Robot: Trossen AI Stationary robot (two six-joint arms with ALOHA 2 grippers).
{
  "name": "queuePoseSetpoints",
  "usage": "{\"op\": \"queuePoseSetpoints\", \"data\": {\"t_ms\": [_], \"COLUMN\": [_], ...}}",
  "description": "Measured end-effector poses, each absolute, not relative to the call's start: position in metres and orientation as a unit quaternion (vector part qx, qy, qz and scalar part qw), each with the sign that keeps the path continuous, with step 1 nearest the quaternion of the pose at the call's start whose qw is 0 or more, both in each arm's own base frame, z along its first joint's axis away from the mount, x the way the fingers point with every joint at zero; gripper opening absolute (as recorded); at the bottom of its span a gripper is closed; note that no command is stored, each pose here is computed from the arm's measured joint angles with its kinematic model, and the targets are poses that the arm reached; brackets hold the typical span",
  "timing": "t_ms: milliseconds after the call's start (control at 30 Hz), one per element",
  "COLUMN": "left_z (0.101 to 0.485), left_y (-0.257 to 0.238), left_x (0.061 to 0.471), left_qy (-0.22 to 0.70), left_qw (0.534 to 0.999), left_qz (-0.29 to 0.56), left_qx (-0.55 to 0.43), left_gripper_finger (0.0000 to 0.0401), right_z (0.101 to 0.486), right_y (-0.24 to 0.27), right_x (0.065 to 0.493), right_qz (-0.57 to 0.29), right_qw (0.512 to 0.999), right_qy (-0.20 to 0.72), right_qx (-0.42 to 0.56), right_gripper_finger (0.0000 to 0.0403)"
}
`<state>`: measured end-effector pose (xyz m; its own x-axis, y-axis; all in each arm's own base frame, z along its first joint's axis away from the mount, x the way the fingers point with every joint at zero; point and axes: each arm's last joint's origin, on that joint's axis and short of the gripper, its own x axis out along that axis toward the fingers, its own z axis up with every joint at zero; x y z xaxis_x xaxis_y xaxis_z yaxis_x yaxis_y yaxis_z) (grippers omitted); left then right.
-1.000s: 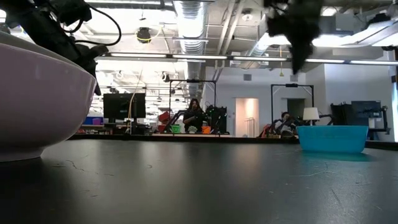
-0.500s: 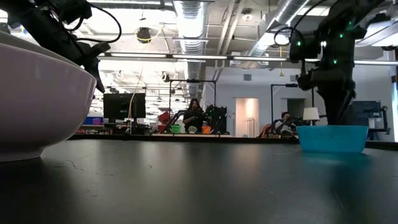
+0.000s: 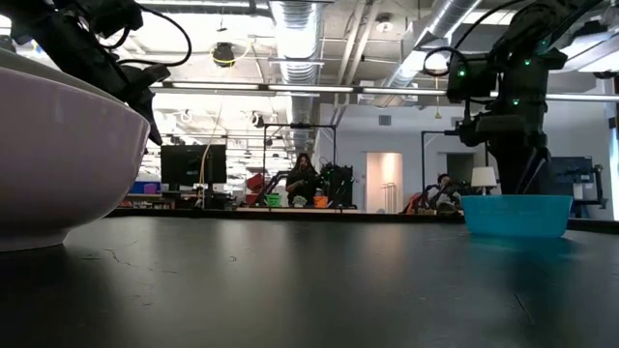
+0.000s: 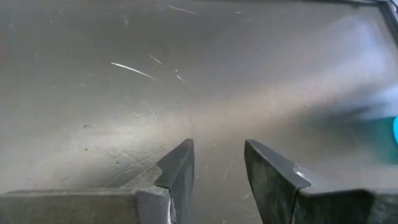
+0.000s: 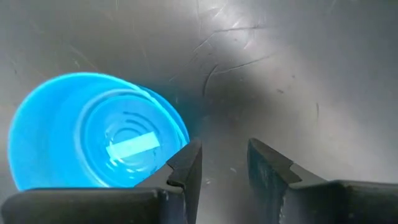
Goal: Nest bowls inside each other
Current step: Stack the blue bowl on top of the blue patterned bowl
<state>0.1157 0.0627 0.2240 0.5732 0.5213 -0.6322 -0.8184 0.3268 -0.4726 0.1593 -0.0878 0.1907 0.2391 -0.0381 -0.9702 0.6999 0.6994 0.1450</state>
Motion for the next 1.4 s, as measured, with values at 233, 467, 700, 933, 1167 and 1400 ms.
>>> {"op": "queuePoseSetpoints", "data": {"t_ms": [233,467,700,933,1167,1400], "left_z": [0.224,0.224,0.224,0.224,0.224,0.224], "left_y": [0.063,0.063,0.063,0.063,0.063,0.063], "left_x": [0.116,0.116,0.116,0.116,0.116,0.116], "left_qy": [0.194,0.198,0.203,0.204,0.204,0.205], "left_qw": [0.800,0.803,0.807,0.808,0.808,0.808], "left_qz": [0.419,0.418,0.414,0.413,0.412,0.412], "left_qx": [-0.383,-0.376,-0.368,-0.369,-0.368,-0.368], "left_gripper_finger": [0.0130,0.0130,0.0130,0.0130,0.0130,0.0130], "right_z": [0.199,0.200,0.200,0.193,0.179,0.161], "right_y": [-0.088,-0.079,-0.069,-0.065,-0.065,-0.070], "right_x": [0.158,0.159,0.163,0.168,0.181,0.192], "right_qz": [-0.269,-0.237,-0.223,-0.246,-0.239,-0.242], "right_qw": [0.742,0.738,0.740,0.732,0.721,0.706], "right_qy": [0.519,0.527,0.541,0.567,0.587,0.603], "right_qx": [0.329,0.348,0.332,0.288,0.281,0.282], "right_gripper_finger": [0.0132,0.0132,0.0132,0.0132,0.0132,0.0107]}}
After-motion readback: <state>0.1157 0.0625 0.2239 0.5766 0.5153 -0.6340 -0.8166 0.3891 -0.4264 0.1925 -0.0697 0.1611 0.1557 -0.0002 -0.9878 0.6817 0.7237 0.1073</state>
